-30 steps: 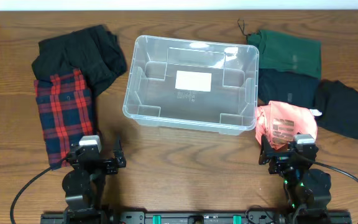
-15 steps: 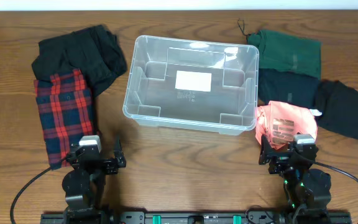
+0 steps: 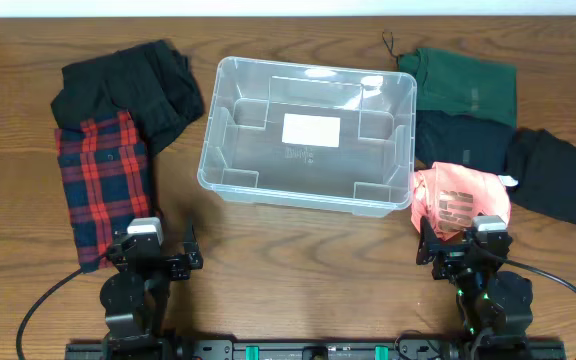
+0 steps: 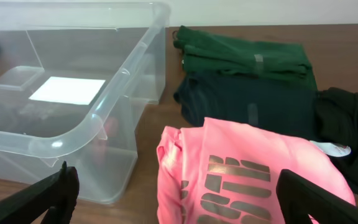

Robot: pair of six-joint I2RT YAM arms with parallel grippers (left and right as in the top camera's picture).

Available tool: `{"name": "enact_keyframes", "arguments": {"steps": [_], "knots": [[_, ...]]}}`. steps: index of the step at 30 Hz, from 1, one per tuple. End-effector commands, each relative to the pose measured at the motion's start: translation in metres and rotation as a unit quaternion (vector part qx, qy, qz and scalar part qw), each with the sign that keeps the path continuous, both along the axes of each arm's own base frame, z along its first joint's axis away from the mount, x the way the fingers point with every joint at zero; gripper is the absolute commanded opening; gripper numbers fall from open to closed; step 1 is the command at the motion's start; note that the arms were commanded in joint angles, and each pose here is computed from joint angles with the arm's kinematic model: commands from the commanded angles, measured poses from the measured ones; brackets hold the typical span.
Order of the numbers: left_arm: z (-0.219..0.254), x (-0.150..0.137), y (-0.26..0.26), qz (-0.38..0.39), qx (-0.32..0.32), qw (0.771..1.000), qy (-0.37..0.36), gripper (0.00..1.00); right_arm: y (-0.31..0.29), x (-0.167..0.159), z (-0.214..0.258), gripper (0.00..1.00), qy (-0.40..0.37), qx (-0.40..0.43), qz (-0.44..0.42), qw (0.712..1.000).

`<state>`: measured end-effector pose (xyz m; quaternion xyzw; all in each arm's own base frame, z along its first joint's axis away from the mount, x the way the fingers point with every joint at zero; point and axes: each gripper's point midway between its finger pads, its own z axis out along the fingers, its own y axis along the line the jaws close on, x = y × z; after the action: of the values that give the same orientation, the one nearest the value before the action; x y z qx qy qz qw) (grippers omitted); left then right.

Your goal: Pack container

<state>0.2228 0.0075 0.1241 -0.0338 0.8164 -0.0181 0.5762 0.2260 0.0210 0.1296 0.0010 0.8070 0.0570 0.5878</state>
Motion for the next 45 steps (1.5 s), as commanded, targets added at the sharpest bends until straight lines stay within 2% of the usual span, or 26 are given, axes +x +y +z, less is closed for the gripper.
{"name": "enact_keyframes", "arguments": {"steps": [1,45], "knots": [[-0.0089,0.0002,-0.0022,-0.006,-0.003,1.000,0.007,0.98,-0.0003,0.0001,0.0000,0.99,-0.002,0.003,-0.001,1.000],[-0.0073,0.0008,-0.0030,-0.008,-0.004,1.000,0.004,0.98,-0.0003,0.0001,0.0000,0.99,-0.002,0.003,-0.001,1.000]]}}
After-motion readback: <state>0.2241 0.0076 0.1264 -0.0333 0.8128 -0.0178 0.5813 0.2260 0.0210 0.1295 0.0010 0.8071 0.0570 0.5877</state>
